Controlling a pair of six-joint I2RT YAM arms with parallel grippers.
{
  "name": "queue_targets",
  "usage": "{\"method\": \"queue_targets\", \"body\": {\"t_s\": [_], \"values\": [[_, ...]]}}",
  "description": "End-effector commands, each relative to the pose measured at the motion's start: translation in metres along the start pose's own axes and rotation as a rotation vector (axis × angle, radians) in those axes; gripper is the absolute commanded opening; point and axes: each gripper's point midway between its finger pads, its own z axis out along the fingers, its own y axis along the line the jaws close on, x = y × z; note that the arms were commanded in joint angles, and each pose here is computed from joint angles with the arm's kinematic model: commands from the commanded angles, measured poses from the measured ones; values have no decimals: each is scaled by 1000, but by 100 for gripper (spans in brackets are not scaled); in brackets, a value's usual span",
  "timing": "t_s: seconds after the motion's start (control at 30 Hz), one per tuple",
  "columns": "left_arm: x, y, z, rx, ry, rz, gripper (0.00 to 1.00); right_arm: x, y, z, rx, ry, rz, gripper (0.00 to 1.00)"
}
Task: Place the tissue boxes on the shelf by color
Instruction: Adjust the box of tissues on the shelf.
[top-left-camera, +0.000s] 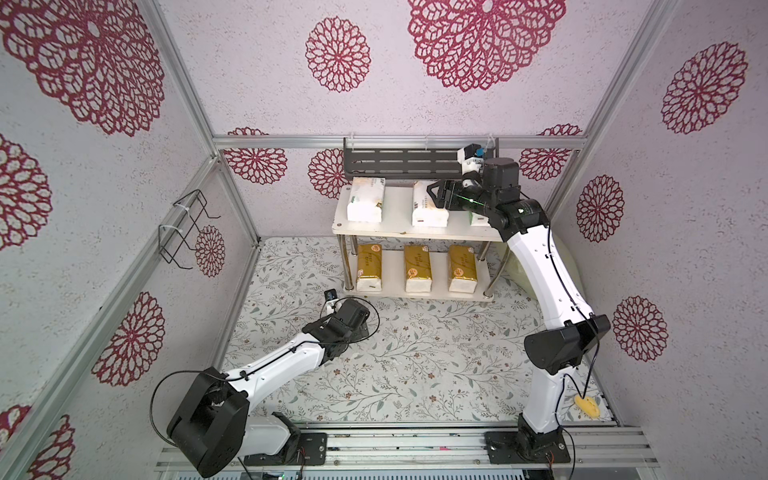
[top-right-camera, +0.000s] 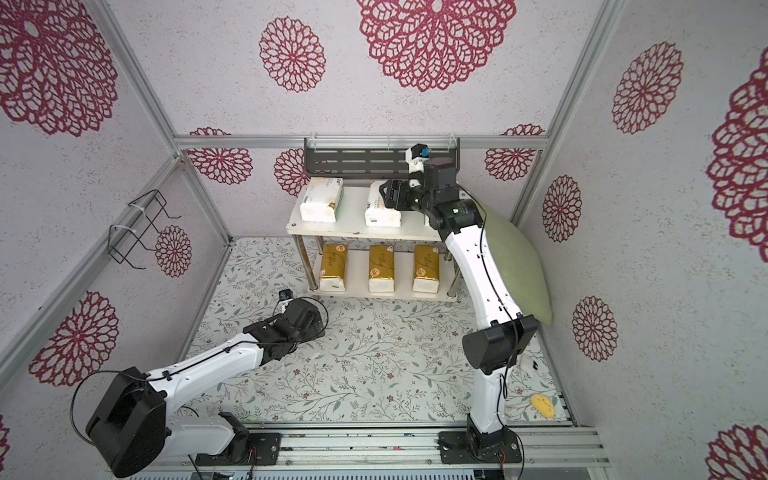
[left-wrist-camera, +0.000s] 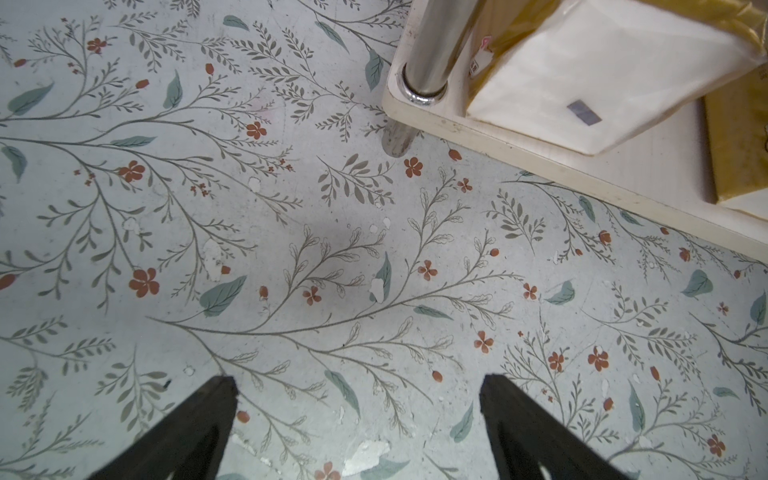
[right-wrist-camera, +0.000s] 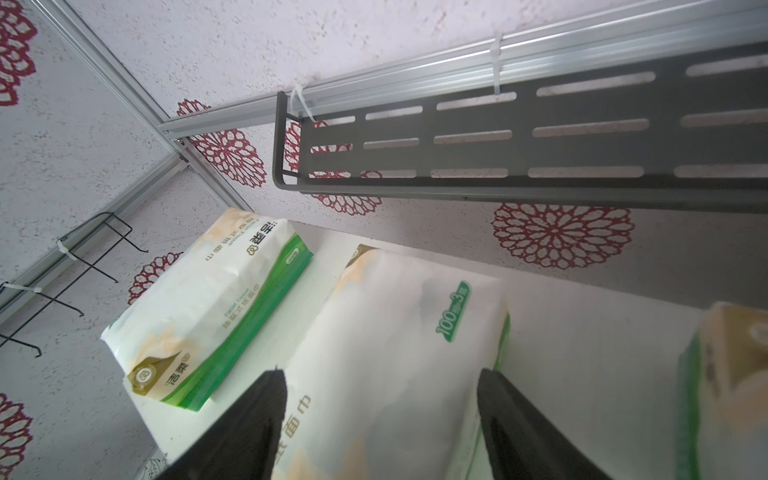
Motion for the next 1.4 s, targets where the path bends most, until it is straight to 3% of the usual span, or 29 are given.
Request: {"method": "queue_targets", "body": {"t_s": [0.0,0.77,1.37], "values": [[-3,-2,-5,4,-14,1,99,-15,7,-8,-25,-41,12,79],[0,1,-3,0,-11,-2,99,0,11,13,0,9,33,76],[3,6,-3,0,-16,-10,99,21,8,14,182,-48,49,76]]}}
